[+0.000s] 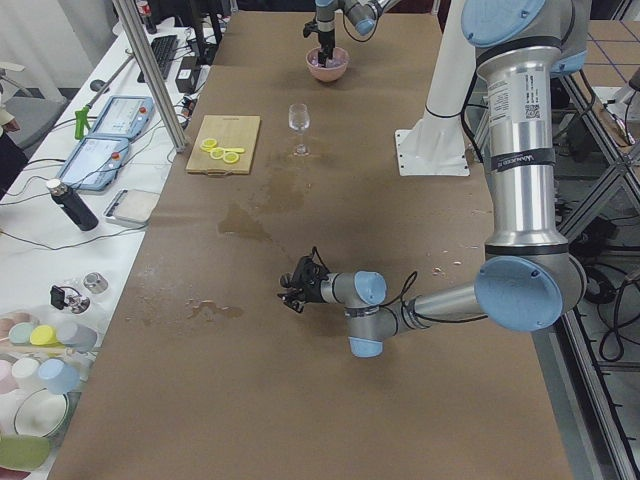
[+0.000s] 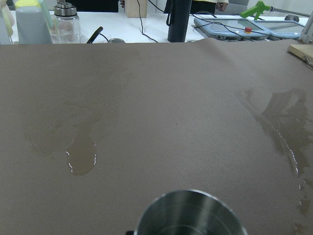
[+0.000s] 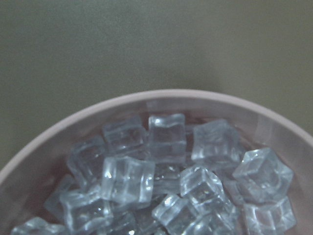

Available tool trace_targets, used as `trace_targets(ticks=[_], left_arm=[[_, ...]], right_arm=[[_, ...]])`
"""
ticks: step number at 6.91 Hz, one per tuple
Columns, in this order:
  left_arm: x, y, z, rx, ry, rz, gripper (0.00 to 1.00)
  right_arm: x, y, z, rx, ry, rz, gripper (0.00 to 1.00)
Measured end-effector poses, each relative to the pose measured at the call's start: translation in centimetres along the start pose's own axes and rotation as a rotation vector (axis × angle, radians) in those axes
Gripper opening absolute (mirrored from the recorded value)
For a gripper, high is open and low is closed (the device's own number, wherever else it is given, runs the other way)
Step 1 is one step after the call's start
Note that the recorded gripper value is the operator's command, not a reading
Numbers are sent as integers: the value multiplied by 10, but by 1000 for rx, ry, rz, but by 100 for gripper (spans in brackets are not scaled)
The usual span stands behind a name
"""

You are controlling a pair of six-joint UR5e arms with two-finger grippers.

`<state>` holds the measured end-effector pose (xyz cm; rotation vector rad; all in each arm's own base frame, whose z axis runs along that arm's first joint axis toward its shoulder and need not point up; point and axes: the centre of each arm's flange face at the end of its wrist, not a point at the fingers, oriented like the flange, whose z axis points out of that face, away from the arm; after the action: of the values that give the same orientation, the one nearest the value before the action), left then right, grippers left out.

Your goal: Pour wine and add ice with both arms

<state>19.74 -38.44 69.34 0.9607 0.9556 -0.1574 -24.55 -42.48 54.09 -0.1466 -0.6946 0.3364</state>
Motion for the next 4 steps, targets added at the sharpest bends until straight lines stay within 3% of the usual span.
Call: trace_targets(ticks=[2,4], left_arm=[[0,0,0,1,1,-1,48],[1,-1,1,3,1,-1,45]], right_arm=[[4,-1,4,-2,6,7,29],[3,-1,2,0,1,11,26]])
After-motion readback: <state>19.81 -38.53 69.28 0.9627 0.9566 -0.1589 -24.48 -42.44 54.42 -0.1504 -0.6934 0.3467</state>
